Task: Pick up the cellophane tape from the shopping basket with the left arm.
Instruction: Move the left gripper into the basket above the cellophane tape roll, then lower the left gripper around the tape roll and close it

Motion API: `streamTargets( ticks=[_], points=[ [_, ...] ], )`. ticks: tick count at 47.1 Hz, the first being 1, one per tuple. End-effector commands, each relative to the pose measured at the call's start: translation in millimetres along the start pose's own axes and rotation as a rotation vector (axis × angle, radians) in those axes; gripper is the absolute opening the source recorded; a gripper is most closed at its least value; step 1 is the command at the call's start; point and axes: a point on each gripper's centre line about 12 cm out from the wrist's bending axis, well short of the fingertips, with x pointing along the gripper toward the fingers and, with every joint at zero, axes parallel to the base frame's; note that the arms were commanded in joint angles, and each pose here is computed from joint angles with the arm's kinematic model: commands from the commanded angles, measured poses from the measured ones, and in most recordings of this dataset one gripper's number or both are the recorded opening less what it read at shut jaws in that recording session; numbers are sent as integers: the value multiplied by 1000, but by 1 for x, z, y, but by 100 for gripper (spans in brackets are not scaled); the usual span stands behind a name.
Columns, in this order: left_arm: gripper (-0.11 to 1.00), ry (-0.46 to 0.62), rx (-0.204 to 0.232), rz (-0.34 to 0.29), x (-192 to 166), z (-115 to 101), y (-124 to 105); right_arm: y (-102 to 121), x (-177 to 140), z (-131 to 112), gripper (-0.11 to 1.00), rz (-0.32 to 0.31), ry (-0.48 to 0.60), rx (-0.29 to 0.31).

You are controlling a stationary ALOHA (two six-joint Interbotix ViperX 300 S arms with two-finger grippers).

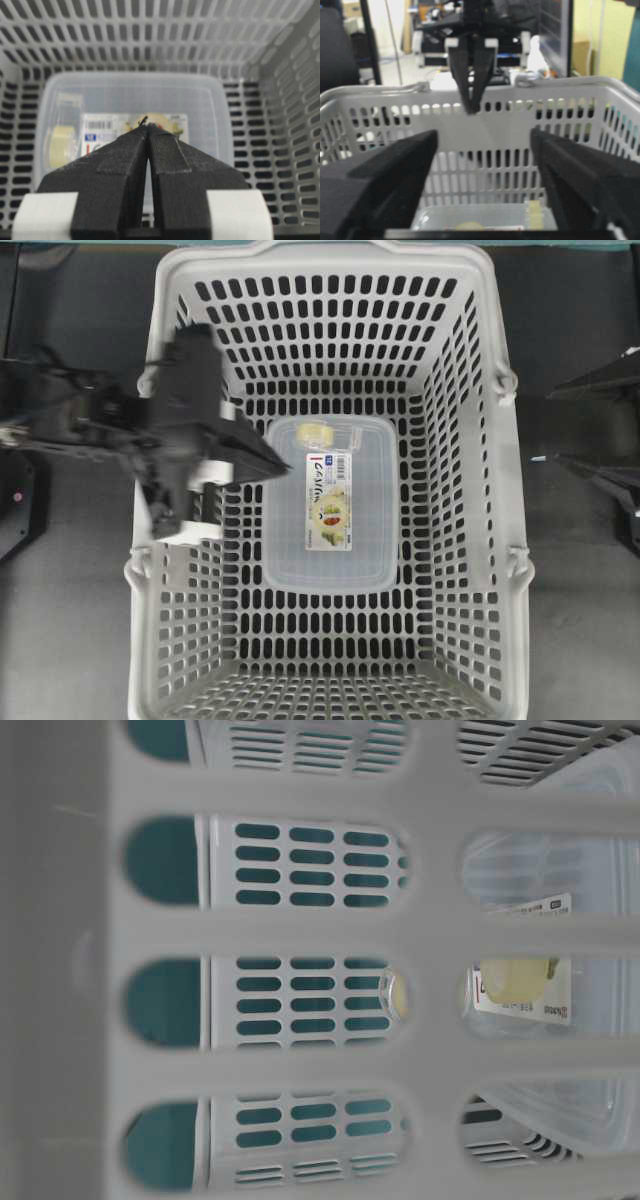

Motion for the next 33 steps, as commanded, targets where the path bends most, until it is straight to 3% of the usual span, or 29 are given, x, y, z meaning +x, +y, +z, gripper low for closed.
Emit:
streamTargets(
  ticks=[1,5,7,16,20,22,33],
  points=[
    [0,43,0,10,10,12,2,-1,2,9,75,-6,-22,6],
    [2,98,1,12,24,12,2,-1,2,9,74,-7,-23,5],
    [8,122,-3,14,31,11,1,-1,2,9,73,-6,-22,6],
    [67,242,11,11,63,9,-4,-1,2,9,72,-6,-20,6],
    [86,309,13,15,79,3,-5,-1,2,8,72,-6,-14,6],
    [90,329,16,14,86,0,-6,-1,2,8,71,-6,-11,6],
    [89,427,33,7,127,-22,-14,-1,2,6,71,-6,6,6]
  ],
)
